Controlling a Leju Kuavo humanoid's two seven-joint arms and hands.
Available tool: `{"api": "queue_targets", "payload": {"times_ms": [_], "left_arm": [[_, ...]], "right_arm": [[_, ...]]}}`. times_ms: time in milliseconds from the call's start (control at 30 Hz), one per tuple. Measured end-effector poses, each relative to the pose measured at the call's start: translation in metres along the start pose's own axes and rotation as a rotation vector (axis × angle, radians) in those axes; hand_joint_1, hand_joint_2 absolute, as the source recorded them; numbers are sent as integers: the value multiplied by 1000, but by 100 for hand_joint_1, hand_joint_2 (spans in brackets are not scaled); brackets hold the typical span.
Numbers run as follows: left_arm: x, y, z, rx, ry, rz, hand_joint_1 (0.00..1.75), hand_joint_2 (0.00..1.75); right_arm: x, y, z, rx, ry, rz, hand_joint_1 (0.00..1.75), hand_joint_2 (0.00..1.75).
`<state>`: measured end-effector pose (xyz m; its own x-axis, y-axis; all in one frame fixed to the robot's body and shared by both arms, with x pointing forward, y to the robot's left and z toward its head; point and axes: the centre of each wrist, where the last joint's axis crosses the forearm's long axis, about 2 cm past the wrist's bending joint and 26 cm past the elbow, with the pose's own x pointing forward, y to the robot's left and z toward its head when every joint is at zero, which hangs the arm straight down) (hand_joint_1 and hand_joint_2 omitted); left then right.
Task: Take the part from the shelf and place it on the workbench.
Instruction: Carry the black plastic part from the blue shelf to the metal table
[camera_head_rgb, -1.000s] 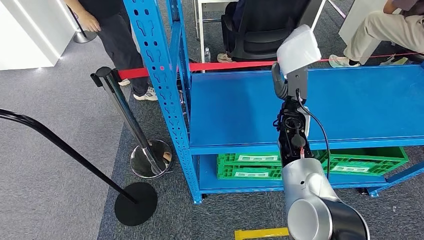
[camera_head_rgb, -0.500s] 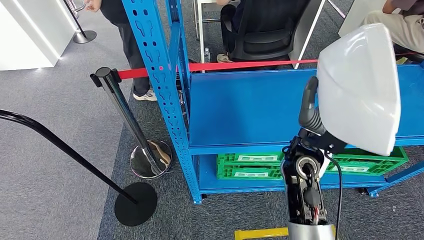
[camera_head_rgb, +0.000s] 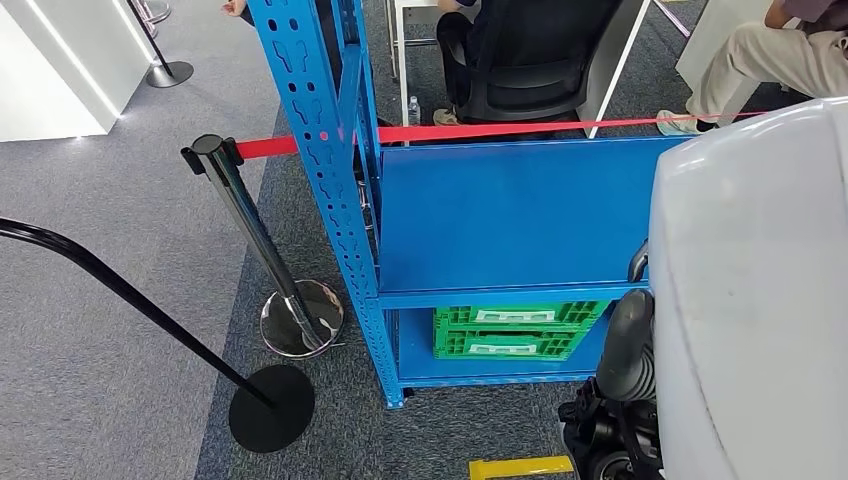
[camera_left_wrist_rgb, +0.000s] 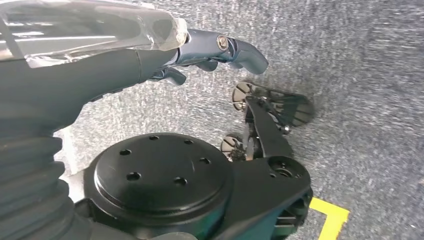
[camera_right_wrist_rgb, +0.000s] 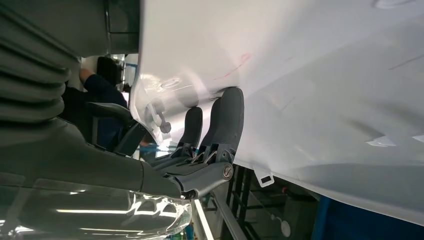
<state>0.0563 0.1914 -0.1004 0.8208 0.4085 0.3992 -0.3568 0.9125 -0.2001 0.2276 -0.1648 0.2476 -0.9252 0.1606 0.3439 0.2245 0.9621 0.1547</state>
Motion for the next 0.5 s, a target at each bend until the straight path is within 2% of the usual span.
{"api": "queue_targets", "payload": {"times_ms": [500], "left_arm": [[0,1,0,8,121,-27,0,175]], "right_arm": [[21,3,20,1,75,-54,175,0]]}}
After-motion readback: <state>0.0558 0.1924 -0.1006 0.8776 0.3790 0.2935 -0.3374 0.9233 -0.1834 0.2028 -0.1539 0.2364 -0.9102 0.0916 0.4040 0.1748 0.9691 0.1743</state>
